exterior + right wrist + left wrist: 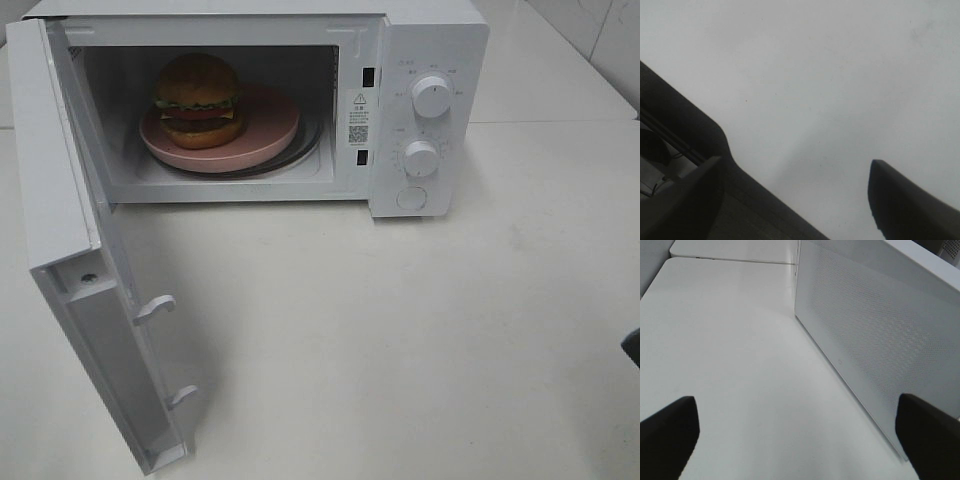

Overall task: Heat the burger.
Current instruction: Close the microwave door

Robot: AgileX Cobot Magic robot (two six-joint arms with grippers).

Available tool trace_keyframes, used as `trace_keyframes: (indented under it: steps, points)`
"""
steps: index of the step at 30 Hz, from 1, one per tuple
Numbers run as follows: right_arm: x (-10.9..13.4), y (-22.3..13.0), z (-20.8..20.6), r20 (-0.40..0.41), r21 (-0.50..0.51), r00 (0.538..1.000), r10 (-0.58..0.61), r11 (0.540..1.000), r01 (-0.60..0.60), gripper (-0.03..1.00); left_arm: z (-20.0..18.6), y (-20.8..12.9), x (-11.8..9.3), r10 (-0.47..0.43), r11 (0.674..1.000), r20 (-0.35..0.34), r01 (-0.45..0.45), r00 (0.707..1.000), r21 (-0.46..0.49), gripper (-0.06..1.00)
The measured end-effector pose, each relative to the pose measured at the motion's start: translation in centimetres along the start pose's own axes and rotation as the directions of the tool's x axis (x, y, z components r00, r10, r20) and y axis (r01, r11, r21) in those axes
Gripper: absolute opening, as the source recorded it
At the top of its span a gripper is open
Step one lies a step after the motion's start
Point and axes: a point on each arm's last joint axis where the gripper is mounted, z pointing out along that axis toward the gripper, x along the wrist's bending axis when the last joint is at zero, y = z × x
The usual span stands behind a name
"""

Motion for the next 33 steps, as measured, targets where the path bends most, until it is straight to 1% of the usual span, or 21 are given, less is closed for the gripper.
trace_keyframes:
  steps: [1, 3, 4, 6, 8, 9, 10, 13, 14, 16, 18, 19, 20, 21, 22, 23, 24, 25, 27, 28, 33]
  points:
    - [-0.5, -0.8, 0.2, 0.016, 0.006, 0.999, 0.037, 0.999, -0.037, 0.76, 0.0, 0.0, 0.0, 0.0, 1.0, 0.0, 0.0, 1.0, 0.0, 0.99]
    - [-0.7, -1.2, 0.2, 0.023, 0.0, 0.998, 0.056, 0.998, -0.056, 0.76, 0.0, 0.0, 0.0, 0.0, 1.0, 0.0, 0.0, 1.0, 0.0, 0.99]
    - [-1.2, -2.1, 0.0, 0.041, -0.015, 0.994, 0.1, 0.995, -0.099, 0.76, 0.0, 0.0, 0.0, 0.0, 1.0, 0.0, 0.0, 1.0, 0.0, 0.99]
    - [-1.4, -2.5, 0.0, 0.049, -0.022, 0.992, 0.117, 0.993, -0.116, 0.76, 0.0, 0.0, 0.0, 0.0, 1.0, 0.0, 0.0, 1.0, 0.0, 0.99]
    - [-1.9, -3.8, -0.5, 0.076, -0.061, 0.98, 0.184, 0.982, -0.179, 0.76, 0.0, 0.0, 0.0, 0.0, 1.0, 0.0, 0.0, 1.0, 0.0, 0.99]
    - [-1.9, -3.8, -0.5, 0.076, -0.061, 0.98, 0.184, 0.982, -0.179, 0.76, 0.0, 0.0, 0.0, 0.0, 1.0, 0.0, 0.0, 1.0, 0.0, 0.99]
    - [-2.1, -4.7, -1.0, 0.092, -0.104, 0.97, 0.226, 0.971, -0.217, 0.76, 0.0, 0.0, 0.0, 0.0, 1.0, 0.0, 0.0, 1.0, 0.0, 0.99]
    - [-2.3, -6.2, -1.6, 0.116, -0.164, 0.95, 0.289, 0.949, -0.268, 0.76, 0.0, 0.0, 0.0, 0.0, 1.0, 0.0, 0.0, 1.0, 0.0, 0.99]
    - [-2.3, -6.2, -1.6, 0.116, -0.164, 0.95, 0.289, 0.949, -0.268, 0.76, 0.0, 0.0, 0.0, 0.0, 1.0, 0.0, 0.0, 1.0, 0.0, 0.99]
    - [-2.2, -7.7, -2.3, 0.138, -0.24, 0.926, 0.351, 0.919, -0.313, 0.76, 0.0, 0.0, 0.0, 0.0, 1.0, 0.0, 0.0, 1.0, 0.0, 0.99]
    - [-2.2, -8.0, -2.4, 0.14, -0.264, 0.919, 0.368, 0.909, -0.323, 0.76, 0.0, 0.0, 0.0, 0.0, 1.0, 0.0, 0.0, 1.0, 0.0, 0.99]
    - [-1.9, -8.9, -3.0, 0.143, -0.33, 0.905, 0.401, 0.881, -0.338, 0.76, 0.0, 0.0, 0.0, 0.0, 1.0, 0.0, 0.0, 1.0, 0.0, 0.99]
    - [-1.8, -9.2, -3.2, 0.143, -0.36, 0.897, 0.419, 0.866, -0.347, 0.76, 0.0, 0.0, 0.0, 0.0, 1.0, 0.0, 0.0, 1.0, 0.0, 0.99]
    - [-1.8, -9.2, -3.2, 0.143, -0.36, 0.897, 0.419, 0.866, -0.347, 0.76, 0.0, 0.0, 0.0, 0.0, 1.0, 0.0, 0.0, 1.0, 0.0, 0.99]
    - [-1.5, -9.9, -3.6, 0.137, -0.41, 0.883, 0.449, 0.837, -0.363, 0.76, 0.0, 0.0, 0.0, 0.0, 1.0, 0.0, 0.0, 1.0, 0.0, 0.99]
    - [-1.3, -10.3, -3.8, 0.133, -0.434, 0.876, 0.463, 0.822, -0.368, 0.76, 0.0, 0.0, 0.0, 0.0, 1.0, 0.0, 0.0, 1.0, 0.0, 0.99]
    - [-1.3, -10.3, -3.8, 0.133, -0.434, 0.876, 0.463, 0.822, -0.368, 0.76, 0.0, 0.0, 0.0, 0.0, 1.0, 0.0, 0.0, 1.0, 0.0, 0.99]
    - [-0.8, -10.8, -4.0, 0.117, -0.474, 0.869, 0.48, 0.796, -0.376, 0.76, 0.0, 0.0, 0.0, 0.0, 1.0, 0.0, 0.0, 1.0, 0.0, 0.99]
    - [-0.6, -11.1, -4.0, 0.109, -0.495, 0.867, 0.486, 0.783, -0.376, 0.76, 0.0, 0.0, 0.0, 0.0, 1.0, 0.0, 0.0, 1.0, 0.0, 0.99]
    - [-0.3, -11.7, -3.8, 0.104, -0.524, 0.865, 0.491, 0.766, -0.372, 0.76, 0.0, 0.0, 0.0, 0.0, 1.0, 0.0, 0.0, 1.0, 0.0, 0.99]
    - [0.3, -12.7, -3.7, 0.112, -0.568, 0.859, 0.499, 0.742, -0.357, 0.76, 0.0, 0.0, 0.0, 0.0, 1.0, 0.0, 0.0, 1.0, 0.0, 0.99]
